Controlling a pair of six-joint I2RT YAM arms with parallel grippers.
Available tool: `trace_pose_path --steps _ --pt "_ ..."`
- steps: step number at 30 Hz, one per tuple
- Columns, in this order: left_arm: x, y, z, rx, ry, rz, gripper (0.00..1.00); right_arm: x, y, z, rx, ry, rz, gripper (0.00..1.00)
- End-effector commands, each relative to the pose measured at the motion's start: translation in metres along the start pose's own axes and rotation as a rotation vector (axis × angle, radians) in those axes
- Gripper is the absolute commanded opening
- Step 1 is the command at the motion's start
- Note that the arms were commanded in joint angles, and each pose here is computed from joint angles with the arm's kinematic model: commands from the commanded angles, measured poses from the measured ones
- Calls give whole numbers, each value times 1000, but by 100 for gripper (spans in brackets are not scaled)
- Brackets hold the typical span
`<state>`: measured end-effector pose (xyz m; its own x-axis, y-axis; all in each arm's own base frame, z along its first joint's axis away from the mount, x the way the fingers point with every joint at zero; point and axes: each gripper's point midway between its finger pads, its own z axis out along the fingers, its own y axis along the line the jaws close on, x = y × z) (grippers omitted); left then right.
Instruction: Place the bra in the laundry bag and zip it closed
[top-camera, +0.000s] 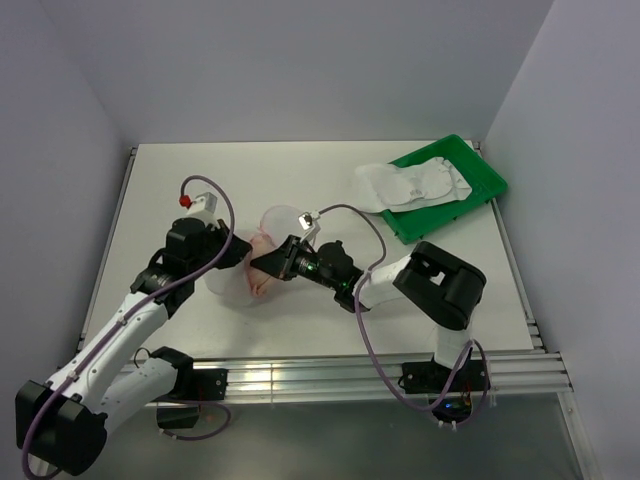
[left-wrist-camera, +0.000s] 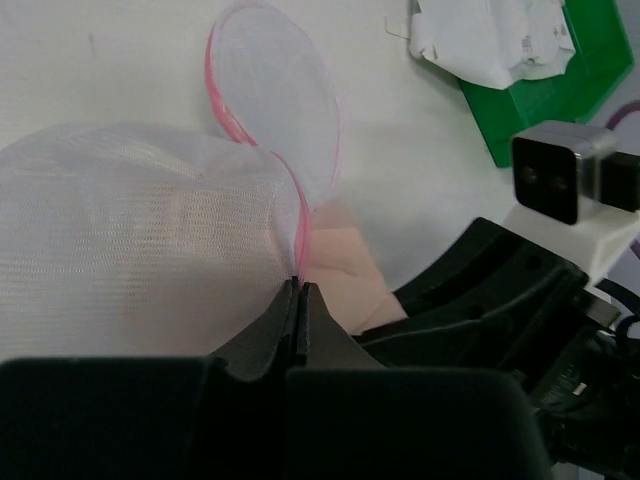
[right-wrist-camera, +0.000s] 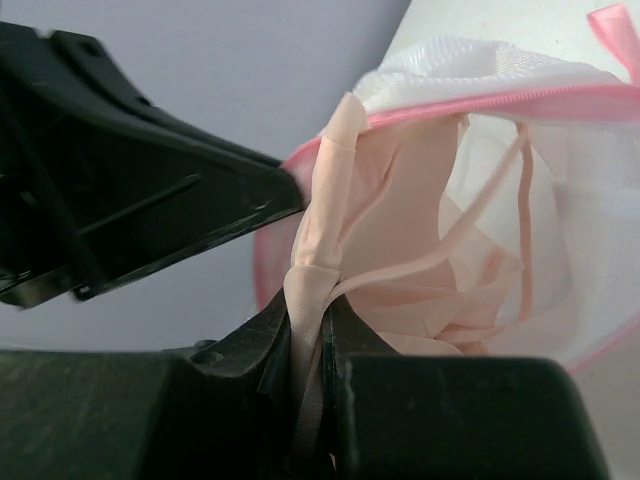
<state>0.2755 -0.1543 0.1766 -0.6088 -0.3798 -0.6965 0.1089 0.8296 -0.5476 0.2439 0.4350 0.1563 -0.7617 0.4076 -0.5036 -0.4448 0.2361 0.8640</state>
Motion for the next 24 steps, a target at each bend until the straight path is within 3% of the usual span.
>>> trace_pose_path --steps 1,6,10,14,16,19,20,24 --pt "-24 -39 -11 136 -74 11 0 -8 17 8 -55 -32 -2 0" --pt "-12 -51 -14 225 -51 4 0 3 18 15 -55 0 4 0" --pt "7 -52 -15 255 -3 -31 0 -6 9 10 1 -62 -5 0" --pt "19 -46 -20 253 3 -66 0 -27 -10 13 163 -159 -4 0" --pt "24 -38 -21 227 1 -74 0 -18 -23 20 255 -132 -18 0" --pt "24 -25 -22 167 -27 -77 0 7 -32 28 324 -85 -52 9" --pt "21 -21 -22 147 -44 -78 0 14 -35 30 334 -66 -55 18" --pt "8 -14 -22 87 -90 -71 0 31 -43 35 351 -2 -59 35"
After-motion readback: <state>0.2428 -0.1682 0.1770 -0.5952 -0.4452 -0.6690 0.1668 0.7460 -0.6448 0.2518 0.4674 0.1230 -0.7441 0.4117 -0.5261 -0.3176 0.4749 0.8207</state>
